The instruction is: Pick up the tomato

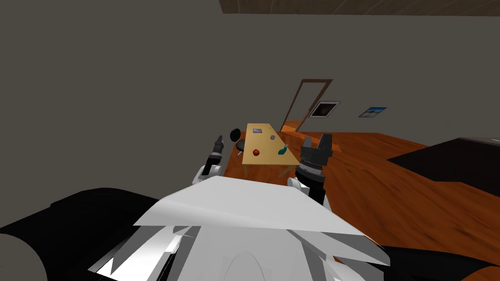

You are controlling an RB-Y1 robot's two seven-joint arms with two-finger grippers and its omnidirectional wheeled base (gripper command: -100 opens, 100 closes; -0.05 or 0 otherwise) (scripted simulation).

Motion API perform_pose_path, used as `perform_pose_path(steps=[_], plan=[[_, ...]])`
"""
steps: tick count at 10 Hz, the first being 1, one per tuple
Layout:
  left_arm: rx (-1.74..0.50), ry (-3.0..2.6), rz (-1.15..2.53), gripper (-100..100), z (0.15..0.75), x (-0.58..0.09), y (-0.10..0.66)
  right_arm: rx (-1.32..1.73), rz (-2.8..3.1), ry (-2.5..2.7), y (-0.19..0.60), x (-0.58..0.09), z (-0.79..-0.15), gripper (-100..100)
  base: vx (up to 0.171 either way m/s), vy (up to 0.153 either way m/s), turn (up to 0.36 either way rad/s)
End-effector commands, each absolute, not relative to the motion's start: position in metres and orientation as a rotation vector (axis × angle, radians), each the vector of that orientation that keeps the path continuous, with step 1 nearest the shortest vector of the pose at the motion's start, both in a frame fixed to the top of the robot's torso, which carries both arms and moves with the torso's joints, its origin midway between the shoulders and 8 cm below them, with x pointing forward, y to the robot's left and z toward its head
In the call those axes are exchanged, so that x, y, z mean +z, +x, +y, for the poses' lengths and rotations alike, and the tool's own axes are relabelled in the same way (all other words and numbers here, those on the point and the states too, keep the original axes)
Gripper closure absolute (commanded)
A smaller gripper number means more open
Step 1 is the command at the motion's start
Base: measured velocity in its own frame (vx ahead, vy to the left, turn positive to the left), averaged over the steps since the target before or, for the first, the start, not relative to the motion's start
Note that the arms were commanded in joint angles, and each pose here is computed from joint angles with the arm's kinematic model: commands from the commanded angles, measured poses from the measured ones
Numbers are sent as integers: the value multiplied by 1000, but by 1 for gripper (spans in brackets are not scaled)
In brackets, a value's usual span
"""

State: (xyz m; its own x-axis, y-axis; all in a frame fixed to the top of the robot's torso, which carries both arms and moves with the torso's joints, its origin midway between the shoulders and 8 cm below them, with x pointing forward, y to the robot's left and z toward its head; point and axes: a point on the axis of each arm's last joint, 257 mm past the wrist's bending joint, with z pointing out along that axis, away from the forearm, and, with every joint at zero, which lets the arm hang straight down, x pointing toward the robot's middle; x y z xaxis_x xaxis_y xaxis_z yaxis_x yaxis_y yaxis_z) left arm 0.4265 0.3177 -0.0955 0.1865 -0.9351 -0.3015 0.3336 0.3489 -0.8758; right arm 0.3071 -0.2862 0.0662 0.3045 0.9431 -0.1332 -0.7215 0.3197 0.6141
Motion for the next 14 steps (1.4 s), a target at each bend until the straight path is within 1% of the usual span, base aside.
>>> perform_pose_path(steps=[1, 7, 10, 14], plan=[[-1018, -800, 1005, -100, 324, -108, 437, 1163, 527, 492, 307, 66, -286, 0, 18, -45, 133], [-992, -982, 1055, -100, 349, -162, 470, 1163, 527, 492, 307, 66, -286, 0, 12, -47, 146], [-980, -1086, 1078, -100, 361, -193, 485, 1163, 527, 492, 307, 66, -286, 0, 6, -70, 123], [-965, -1200, 1101, -100, 373, -229, 496, 1163, 527, 492, 307, 66, -286, 0, 5, -73, 53]])
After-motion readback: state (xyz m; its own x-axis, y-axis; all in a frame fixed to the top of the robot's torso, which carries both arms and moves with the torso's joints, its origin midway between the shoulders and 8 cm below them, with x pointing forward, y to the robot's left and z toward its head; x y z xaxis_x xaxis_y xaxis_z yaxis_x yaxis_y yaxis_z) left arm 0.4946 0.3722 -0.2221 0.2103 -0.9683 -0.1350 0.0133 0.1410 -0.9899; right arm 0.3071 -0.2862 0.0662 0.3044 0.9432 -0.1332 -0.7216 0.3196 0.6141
